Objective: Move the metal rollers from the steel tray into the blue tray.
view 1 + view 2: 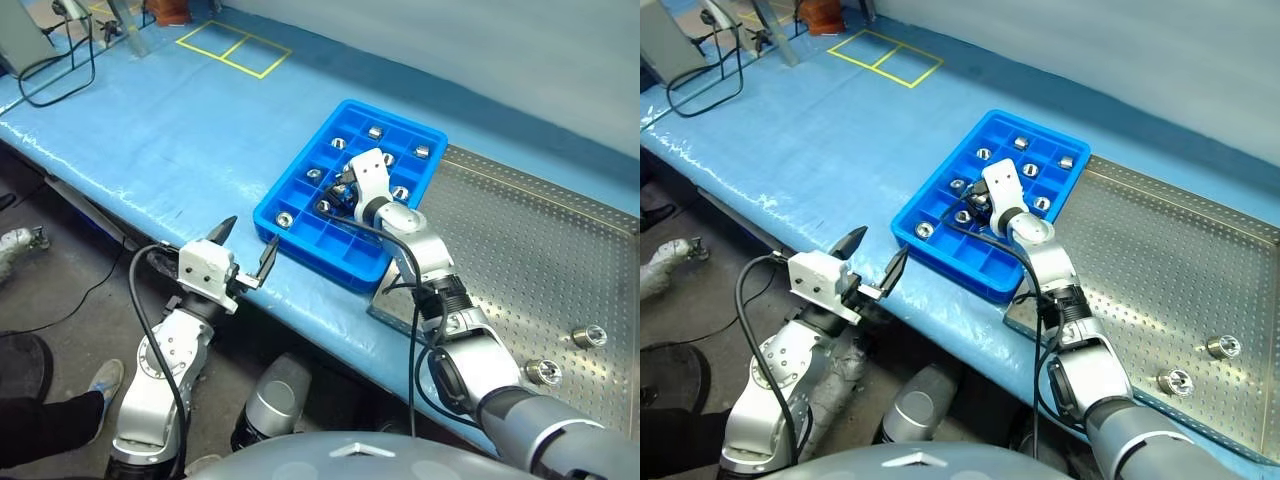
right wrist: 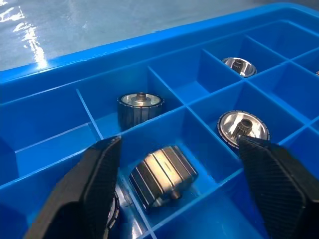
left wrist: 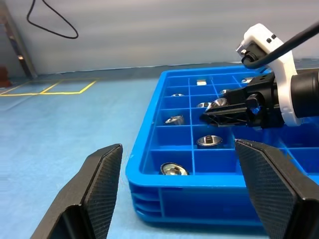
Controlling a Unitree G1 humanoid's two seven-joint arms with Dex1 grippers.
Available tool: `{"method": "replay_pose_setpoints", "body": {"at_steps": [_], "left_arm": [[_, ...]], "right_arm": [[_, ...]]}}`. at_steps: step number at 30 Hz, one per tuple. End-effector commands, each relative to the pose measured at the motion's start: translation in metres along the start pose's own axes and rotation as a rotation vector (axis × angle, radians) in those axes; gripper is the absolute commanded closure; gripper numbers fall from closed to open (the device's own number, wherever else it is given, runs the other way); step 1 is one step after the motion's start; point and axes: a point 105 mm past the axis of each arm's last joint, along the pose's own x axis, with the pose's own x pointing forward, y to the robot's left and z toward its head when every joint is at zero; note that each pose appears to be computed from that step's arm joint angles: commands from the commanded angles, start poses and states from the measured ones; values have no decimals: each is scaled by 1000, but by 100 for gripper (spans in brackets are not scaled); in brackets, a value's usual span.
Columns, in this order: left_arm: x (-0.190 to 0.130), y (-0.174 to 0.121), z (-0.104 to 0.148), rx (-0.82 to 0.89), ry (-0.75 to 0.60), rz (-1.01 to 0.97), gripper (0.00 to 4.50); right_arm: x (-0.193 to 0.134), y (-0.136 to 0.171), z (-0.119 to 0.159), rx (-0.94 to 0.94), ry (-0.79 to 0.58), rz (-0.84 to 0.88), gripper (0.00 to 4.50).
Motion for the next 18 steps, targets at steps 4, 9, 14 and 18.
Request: {"method": "replay_pose_setpoints", "body": {"at_steps": [4,9,14,18], "left_arm": [[4,-5,18,16,-69,-30,58],[8,-7,18,12,-74,-46,58],[11,-9,17,8,-77,-57,58],[14,-11,17,3,-82,-65,58]], "right_arm": [[-5,-7,7,35,-31,-9,3],[-3,-3,18,166,-53,21,3],[1,-4,38,137,-67,19,3],[3,3,51,23,-29,121,3]]}}
